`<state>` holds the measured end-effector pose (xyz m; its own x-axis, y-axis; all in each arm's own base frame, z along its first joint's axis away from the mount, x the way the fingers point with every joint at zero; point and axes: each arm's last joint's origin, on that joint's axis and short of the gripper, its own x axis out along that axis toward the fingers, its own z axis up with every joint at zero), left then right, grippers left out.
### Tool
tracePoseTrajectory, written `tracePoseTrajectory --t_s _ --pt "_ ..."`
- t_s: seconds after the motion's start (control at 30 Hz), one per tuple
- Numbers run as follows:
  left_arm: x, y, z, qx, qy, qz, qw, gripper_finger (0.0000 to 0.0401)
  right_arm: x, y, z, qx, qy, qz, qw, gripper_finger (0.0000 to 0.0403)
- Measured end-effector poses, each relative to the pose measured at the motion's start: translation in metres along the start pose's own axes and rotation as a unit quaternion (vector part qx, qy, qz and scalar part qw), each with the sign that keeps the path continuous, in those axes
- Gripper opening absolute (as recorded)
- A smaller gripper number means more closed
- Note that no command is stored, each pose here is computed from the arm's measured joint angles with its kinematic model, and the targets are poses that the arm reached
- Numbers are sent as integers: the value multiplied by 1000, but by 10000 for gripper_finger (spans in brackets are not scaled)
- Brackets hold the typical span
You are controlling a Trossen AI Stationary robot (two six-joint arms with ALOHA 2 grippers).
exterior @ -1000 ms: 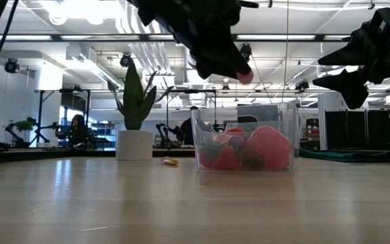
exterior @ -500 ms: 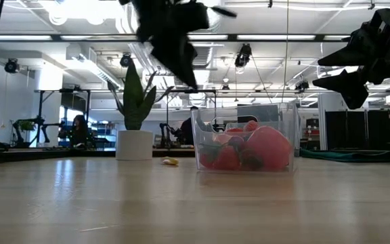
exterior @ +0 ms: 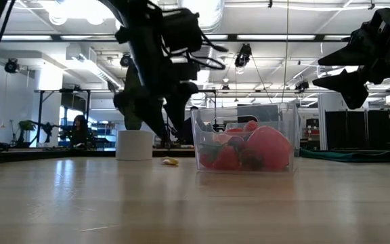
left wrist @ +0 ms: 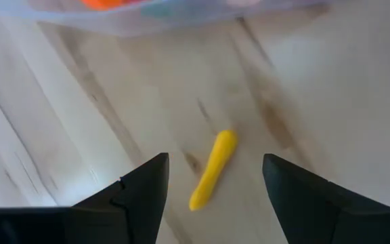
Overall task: Pick and placing Produce into tupperware
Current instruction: Put the yellow corn into the container
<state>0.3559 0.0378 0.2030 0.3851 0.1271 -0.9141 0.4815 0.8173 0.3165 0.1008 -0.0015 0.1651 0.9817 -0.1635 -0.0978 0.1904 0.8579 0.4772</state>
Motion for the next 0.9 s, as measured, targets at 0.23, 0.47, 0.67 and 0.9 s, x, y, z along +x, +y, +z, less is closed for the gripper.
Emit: tracePoseTrajectory --t_s 0.23,0.47,0.67,0.9 --pt "23 13 -16 -25 30 -11 999 224 0 0 0 0 0 0 1000 226" --pt "41 14 -20 -30 47 -25 998 224 0 0 0 0 1 0 1000 226" --pt "47 13 -21 -30 53 -33 998 223 0 0 0 0 0 0 1000 226" --pt "46 12 -20 -32 48 -42 997 179 0 0 0 0 1 0 1000 226"
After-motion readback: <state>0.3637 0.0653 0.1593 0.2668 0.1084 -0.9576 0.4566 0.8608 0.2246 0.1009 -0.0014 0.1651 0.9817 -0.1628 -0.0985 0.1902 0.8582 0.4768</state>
